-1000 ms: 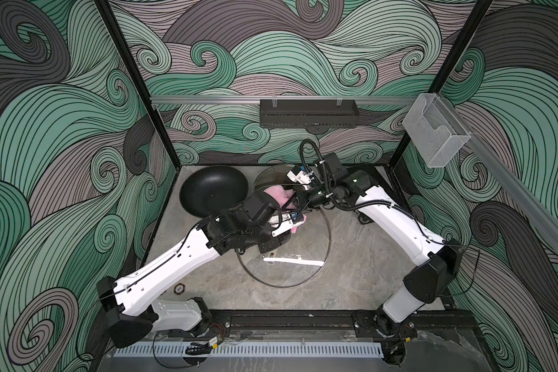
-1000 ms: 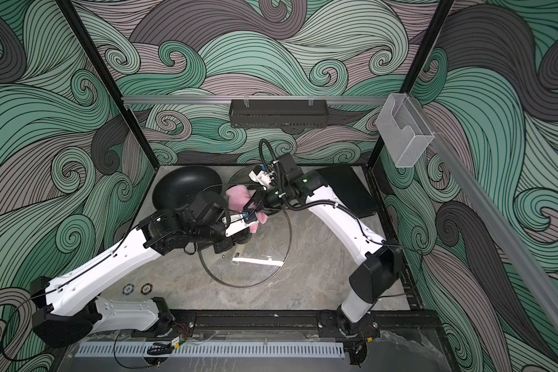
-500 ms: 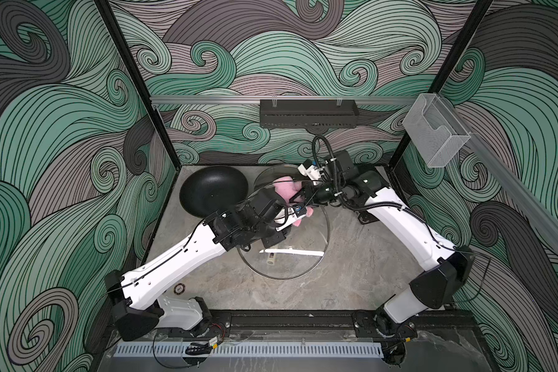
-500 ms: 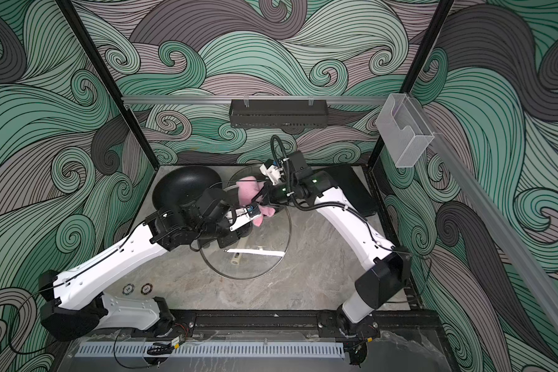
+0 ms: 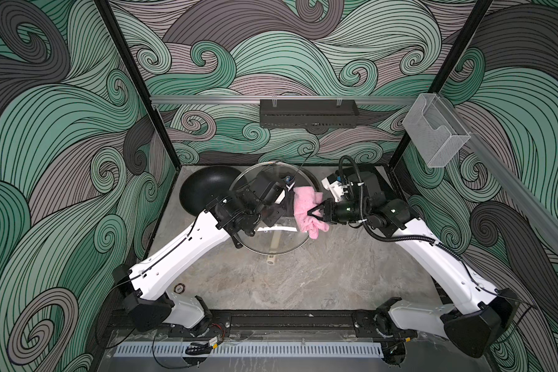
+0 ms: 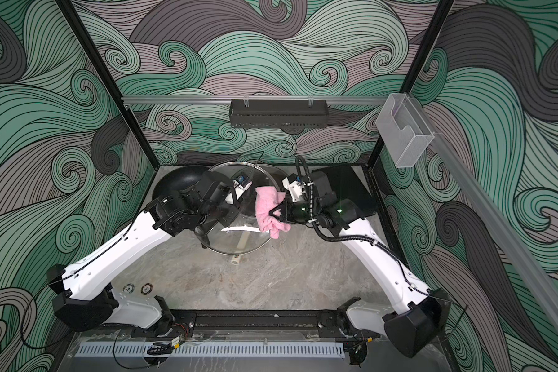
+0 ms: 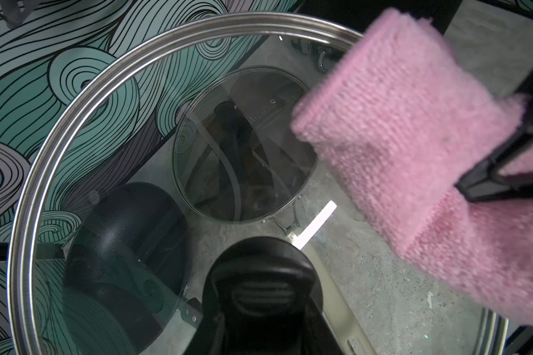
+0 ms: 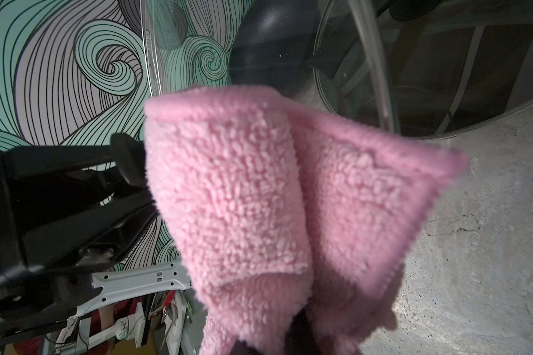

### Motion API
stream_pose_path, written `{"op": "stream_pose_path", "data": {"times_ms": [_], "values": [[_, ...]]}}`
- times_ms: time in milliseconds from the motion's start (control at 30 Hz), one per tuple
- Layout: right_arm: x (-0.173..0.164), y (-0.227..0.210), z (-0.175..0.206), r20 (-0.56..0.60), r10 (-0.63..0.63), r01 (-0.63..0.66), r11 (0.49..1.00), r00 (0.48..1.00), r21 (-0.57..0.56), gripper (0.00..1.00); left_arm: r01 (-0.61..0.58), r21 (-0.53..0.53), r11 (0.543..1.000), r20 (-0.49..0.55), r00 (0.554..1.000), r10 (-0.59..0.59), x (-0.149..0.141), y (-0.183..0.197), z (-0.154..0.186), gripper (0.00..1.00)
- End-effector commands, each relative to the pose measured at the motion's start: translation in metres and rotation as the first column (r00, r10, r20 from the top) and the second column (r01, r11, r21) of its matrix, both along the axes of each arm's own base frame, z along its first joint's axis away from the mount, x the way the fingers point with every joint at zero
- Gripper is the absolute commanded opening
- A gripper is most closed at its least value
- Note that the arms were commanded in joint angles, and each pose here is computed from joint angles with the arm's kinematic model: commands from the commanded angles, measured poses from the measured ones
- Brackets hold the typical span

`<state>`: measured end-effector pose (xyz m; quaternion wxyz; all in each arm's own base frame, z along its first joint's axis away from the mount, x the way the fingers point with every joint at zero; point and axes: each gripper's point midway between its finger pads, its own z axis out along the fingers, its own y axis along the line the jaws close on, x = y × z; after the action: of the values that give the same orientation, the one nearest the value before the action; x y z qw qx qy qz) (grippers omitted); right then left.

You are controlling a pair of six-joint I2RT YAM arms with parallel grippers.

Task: Wipe the pot lid with a cloth
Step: Wipe the pot lid.

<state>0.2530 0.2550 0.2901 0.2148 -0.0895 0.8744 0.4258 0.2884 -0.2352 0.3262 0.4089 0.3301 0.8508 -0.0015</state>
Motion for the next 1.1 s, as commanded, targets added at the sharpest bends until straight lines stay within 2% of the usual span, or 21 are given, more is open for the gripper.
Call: {"op": "stream_pose_path", "data": {"times_ms": [0,100,233,267,600,767,967,1067], "values": [[-0.004,0.004,-0.006,0.003,-0.034,0.034,0.999,0.999,-0.025,0.0,-0.103,-0.344,0.933,0.147,0.976,0.162,0.02,-0.001,0.092,0.0],[-0.014,0.02,-0.007,0.022,-0.01,0.01,1.0,1.0,-0.016,0.0,-0.142,-0.386,0.911,0.114,0.973,0.2,0.025,-0.003,0.092,0.0],[-0.024,0.049,-0.01,0.039,0.028,-0.028,1.0,0.999,0.001,0.0,-0.195,-0.47,0.861,0.08,0.962,0.261,0.03,0.0,0.1,0.0],[-0.026,0.055,-0.01,0.041,0.037,-0.037,0.999,0.998,0.004,0.0,-0.21,-0.467,0.859,0.058,0.962,0.267,0.037,-0.007,0.091,0.0],[-0.041,0.124,-0.003,0.093,0.114,-0.122,0.989,0.989,0.085,0.0,-0.254,-0.59,0.767,-0.001,0.95,0.314,0.047,-0.015,0.098,0.0],[-0.039,0.13,-0.008,0.087,0.093,-0.1,0.991,0.992,0.085,0.0,-0.247,-0.589,0.769,-0.001,0.952,0.305,0.044,-0.014,0.099,0.0],[-0.023,0.086,-0.007,0.079,0.011,-0.014,0.999,0.997,0.039,0.0,-0.265,-0.522,0.81,-0.01,0.952,0.305,0.04,-0.002,0.083,0.0],[-0.015,0.056,-0.006,0.06,-0.032,0.03,0.999,0.998,0.037,0.0,-0.244,-0.522,0.818,0.008,0.957,0.29,0.028,0.009,0.089,0.0]]}}
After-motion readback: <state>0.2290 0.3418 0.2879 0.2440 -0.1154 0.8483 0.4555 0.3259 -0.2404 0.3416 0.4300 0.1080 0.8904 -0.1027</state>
